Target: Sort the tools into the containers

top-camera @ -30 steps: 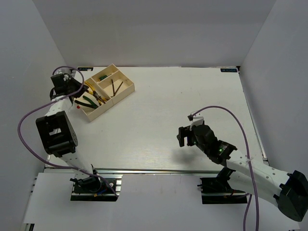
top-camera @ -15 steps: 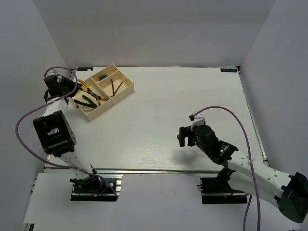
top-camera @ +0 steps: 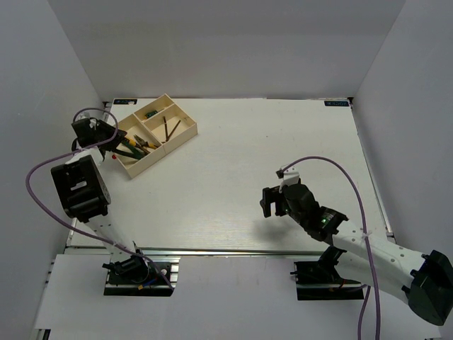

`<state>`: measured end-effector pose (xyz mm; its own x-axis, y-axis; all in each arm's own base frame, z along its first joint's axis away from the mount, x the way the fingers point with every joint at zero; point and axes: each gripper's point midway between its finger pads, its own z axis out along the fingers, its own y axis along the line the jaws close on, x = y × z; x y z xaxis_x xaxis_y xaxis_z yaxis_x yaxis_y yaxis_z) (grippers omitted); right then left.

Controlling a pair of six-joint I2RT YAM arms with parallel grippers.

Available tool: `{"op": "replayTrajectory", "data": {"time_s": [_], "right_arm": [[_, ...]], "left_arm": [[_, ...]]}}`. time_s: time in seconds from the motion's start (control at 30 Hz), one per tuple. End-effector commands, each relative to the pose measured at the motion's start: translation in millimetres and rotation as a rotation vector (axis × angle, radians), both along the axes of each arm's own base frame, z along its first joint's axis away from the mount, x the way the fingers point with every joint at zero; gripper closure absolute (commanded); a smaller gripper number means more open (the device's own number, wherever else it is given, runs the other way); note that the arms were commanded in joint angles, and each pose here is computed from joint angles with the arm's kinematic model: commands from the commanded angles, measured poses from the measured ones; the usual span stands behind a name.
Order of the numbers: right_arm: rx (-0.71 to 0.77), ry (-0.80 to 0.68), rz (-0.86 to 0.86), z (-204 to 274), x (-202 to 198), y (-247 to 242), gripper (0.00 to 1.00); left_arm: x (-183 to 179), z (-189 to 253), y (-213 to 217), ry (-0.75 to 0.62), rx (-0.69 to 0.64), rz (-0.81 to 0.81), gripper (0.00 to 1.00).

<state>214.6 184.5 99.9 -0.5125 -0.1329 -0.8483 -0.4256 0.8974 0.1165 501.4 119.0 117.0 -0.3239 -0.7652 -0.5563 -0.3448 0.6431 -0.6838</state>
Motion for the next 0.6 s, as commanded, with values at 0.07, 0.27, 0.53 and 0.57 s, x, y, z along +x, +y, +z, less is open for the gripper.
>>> {"op": "replayTrajectory", "data": {"time_s": [0.07,0.27,0.53,0.57], "right_arm": [[0.016,-0.013,-0.001,8,5,5,0.12],[0.041,-0.021,-0.010,15,7,8,0.11],[0.087,-0.078,-0.070,44,14,2,0.11],[0.101,-0.087,-0.075,50,14,1,0.11]], "left_arm": [[3,18,-5,-0.035,0.046,-0.028,0.37],[-10,57,-9,-0.076,0.115,-0.029,0.08],[-73,123,-48,-0.124,0.249,-0.073,0.02],[-84,113,-57,-0.101,0.244,-0.087,0.02]]}}
